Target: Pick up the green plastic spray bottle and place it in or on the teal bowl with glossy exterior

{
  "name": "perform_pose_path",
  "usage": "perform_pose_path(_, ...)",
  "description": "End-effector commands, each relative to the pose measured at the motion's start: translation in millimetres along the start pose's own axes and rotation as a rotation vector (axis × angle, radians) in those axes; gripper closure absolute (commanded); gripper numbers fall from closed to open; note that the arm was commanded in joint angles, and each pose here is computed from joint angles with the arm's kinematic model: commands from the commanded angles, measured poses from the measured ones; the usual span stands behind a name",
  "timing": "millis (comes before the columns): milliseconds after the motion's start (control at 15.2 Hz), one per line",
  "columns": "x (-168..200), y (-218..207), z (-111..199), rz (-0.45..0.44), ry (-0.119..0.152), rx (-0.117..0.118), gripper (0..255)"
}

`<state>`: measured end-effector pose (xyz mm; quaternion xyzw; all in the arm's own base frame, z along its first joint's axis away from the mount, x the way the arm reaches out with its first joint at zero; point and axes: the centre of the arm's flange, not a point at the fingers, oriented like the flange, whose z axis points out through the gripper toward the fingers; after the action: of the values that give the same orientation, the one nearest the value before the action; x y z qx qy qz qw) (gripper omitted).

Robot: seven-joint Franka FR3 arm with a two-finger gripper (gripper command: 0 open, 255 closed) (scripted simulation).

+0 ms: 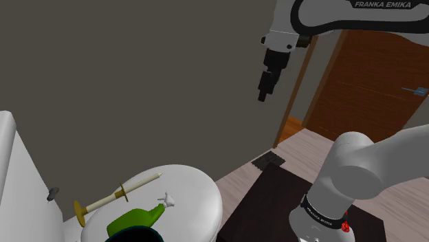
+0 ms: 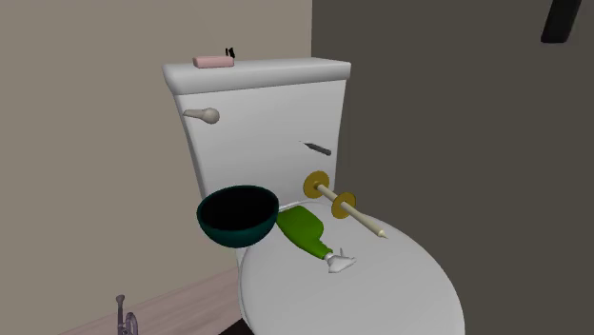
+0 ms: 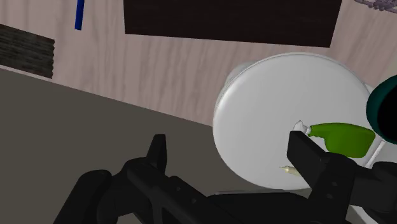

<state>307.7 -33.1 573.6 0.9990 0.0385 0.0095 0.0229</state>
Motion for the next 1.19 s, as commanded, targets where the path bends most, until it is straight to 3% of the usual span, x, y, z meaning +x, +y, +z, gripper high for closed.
perform_pose_path(0,0.0,0.0,0.0,0.000,0.000,0.000,0)
perform_pose_path(1122,132.3,-89.8,153.6,-0.481,0.000,0.036,0)
